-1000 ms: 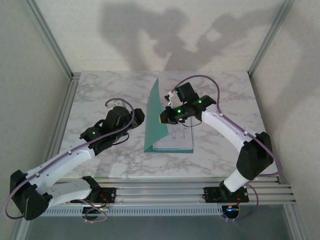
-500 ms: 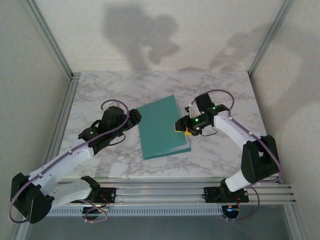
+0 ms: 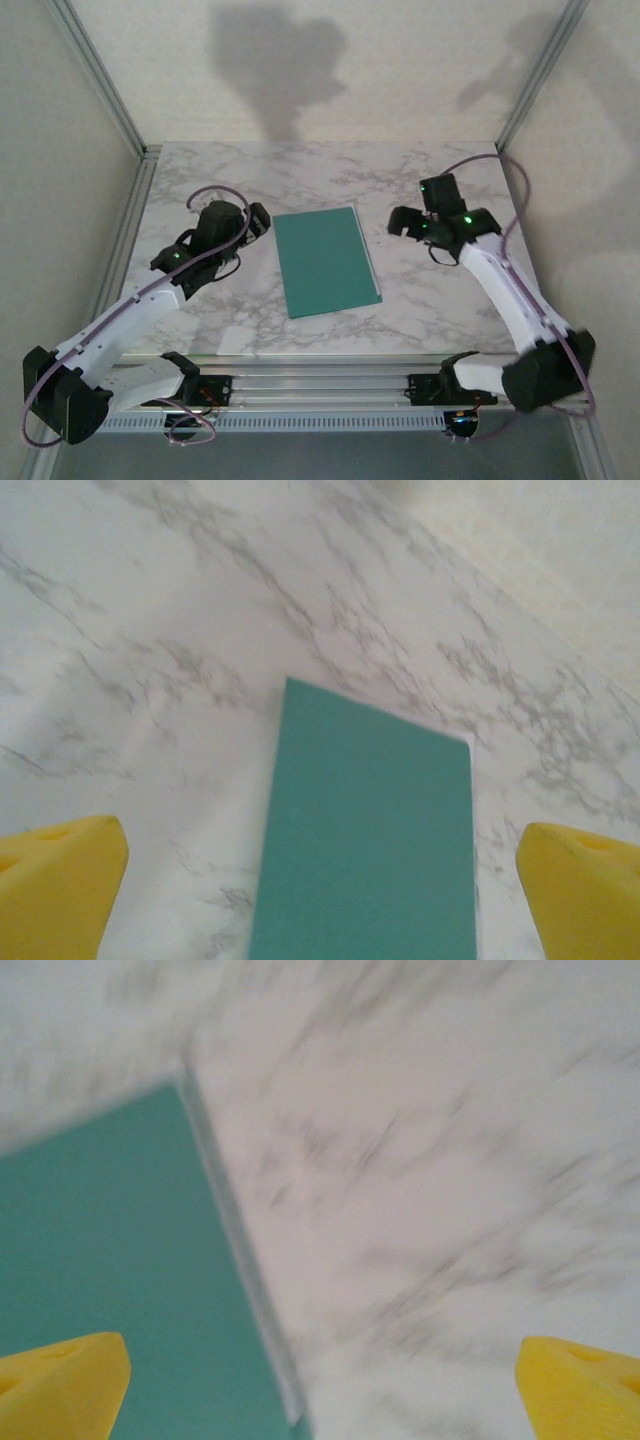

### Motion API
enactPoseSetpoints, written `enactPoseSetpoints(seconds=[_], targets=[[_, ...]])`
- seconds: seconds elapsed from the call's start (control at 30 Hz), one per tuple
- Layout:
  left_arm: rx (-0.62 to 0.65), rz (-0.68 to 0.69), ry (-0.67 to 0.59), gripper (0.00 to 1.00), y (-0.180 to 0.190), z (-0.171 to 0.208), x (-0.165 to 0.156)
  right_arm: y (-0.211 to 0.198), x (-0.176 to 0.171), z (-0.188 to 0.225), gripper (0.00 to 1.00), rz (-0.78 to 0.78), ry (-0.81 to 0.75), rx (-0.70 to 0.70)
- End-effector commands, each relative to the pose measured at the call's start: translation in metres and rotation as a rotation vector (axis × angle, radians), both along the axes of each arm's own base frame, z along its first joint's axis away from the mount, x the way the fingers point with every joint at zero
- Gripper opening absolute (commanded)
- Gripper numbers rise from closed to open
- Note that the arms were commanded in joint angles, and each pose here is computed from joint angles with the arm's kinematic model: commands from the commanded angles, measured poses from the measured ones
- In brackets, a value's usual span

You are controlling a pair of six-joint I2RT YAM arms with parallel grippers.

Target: Put the files into the folder

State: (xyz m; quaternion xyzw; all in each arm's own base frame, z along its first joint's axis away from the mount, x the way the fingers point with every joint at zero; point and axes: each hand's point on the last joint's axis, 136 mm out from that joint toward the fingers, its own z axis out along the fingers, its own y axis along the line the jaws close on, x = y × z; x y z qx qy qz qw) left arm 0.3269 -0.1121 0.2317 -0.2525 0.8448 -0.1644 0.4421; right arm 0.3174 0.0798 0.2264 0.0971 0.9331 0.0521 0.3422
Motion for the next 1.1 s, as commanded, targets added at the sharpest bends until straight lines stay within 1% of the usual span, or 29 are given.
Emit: enactPoseSetpoints(seconds=[0.0, 0.07, 0.13, 0.2, 0.27, 0.47, 0.53, 0.57, 0.63, 0.7, 0.73, 0.77, 0.8, 0.87, 0.93, 1.07], targets=[[0.171, 0.101, -0.007, 1.00, 0.030, 0.005, 0.003, -0.066, 0.013, 0.022, 0.99, -0.196, -0.276, -0.276], [0.209, 0.154, -0.002, 1.00, 0.040, 0.002, 0.004, -0.072, 0.022, 0.009, 0.99, -0.170, -0.428, -0.346], [0.238, 0.198, 0.001, 1.00, 0.048, -0.001, 0.003, -0.072, 0.028, -0.012, 0.99, -0.118, -0.498, -0.399], [0.261, 0.228, -0.006, 1.00, 0.054, -0.006, 0.003, -0.077, 0.030, -0.042, 0.99, -0.093, -0.451, -0.429], [0.279, 0.239, -0.014, 0.99, 0.057, -0.011, 0.004, -0.083, 0.033, -0.069, 0.99, -0.093, -0.392, -0.397], [0.322, 0.209, -0.028, 0.99, 0.056, -0.023, 0.008, -0.092, 0.059, -0.107, 0.99, -0.114, -0.405, -0.295], [0.338, 0.219, -0.025, 0.99, 0.060, -0.026, 0.007, -0.096, 0.069, -0.116, 0.99, -0.122, -0.418, -0.259], [0.346, 0.227, -0.023, 1.00, 0.062, -0.027, 0.006, -0.095, 0.075, -0.114, 0.99, -0.109, -0.429, -0.253], [0.354, 0.236, -0.020, 0.99, 0.065, -0.029, 0.005, -0.097, 0.080, -0.122, 0.99, -0.107, -0.410, -0.234], [0.360, 0.233, -0.019, 1.00, 0.068, -0.033, 0.003, -0.091, 0.080, -0.126, 0.99, -0.064, -0.435, -0.218], [0.360, 0.238, -0.020, 1.00, 0.070, -0.035, 0.002, -0.083, 0.082, -0.123, 0.99, -0.024, -0.475, -0.202], [0.360, 0.241, -0.027, 0.99, 0.071, -0.035, 0.001, -0.084, 0.072, -0.138, 0.99, -0.029, -0.481, -0.196], [0.362, 0.237, -0.040, 1.00, 0.072, -0.036, 0.000, -0.084, 0.069, -0.138, 0.99, -0.027, -0.515, -0.195], [0.371, 0.239, -0.088, 1.00, 0.076, -0.037, -0.001, -0.083, 0.070, -0.141, 0.99, -0.016, -0.490, -0.196], [0.417, 0.268, -0.123, 1.00, 0.089, -0.040, -0.004, -0.080, 0.073, -0.142, 0.99, -0.010, -0.467, -0.215], [0.452, 0.301, -0.147, 1.00, 0.130, -0.058, -0.003, -0.079, 0.073, -0.142, 0.99, -0.009, -0.468, -0.226]])
